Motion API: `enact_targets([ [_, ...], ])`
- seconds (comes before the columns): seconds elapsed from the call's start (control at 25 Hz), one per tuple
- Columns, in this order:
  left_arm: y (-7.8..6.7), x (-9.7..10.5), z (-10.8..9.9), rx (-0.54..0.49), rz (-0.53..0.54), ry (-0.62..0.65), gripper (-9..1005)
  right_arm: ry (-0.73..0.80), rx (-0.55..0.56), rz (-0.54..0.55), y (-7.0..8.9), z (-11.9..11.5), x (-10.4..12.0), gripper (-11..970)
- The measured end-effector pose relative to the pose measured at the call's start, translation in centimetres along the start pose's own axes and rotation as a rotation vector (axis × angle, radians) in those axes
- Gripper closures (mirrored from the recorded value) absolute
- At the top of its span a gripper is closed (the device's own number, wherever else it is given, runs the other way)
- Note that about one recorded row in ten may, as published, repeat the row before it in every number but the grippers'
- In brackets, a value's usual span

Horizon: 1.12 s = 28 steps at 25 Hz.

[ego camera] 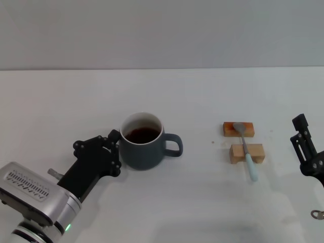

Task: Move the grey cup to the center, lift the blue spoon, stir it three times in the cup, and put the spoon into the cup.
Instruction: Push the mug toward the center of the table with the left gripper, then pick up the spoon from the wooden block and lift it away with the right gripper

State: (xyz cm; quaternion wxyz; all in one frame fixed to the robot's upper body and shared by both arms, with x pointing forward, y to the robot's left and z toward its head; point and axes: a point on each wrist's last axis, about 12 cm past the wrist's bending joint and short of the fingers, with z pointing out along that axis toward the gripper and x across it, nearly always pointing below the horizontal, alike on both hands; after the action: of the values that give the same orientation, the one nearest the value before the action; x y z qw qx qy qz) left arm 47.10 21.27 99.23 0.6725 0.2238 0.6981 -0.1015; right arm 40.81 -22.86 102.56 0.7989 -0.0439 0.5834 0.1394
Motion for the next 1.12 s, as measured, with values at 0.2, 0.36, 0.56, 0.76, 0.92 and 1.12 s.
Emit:
enact_targets([
  [0.2, -0.5, 0.0, -0.1, 0.016, -0.008, 0.0, 998, 0.0, -0.001, 0.002, 0.1, 0.0, 0.0, 294],
  [0.36, 0.0, 0.2, -0.6, -0.005, -0.001, 0.005, 998, 0.001, 0.0, 0.002, 0.1, -0.1, 0.0, 295],
  [0.56, 2.5, 1.0, -2.9, -0.196, -0.043, 0.013, 998, 0.02, -0.006, 0.012, 0.2, -0.5, 0.2, 295],
  [0.76, 4.4, 1.6, -6.2, -0.368, -0.052, -0.004, 998, 0.116, 0.025, 0.02, 0.2, -1.9, 1.1, 296],
  [0.92, 5.6, 2.0, -9.0, -0.499, -0.064, -0.017, 998, 0.214, 0.055, 0.017, -0.1, -2.7, 2.1, 296],
  [1.12, 5.9, 2.1, -9.7, -0.525, -0.081, -0.025, 998, 0.28, 0.055, 0.018, -0.1, -3.0, 2.9, 297],
])
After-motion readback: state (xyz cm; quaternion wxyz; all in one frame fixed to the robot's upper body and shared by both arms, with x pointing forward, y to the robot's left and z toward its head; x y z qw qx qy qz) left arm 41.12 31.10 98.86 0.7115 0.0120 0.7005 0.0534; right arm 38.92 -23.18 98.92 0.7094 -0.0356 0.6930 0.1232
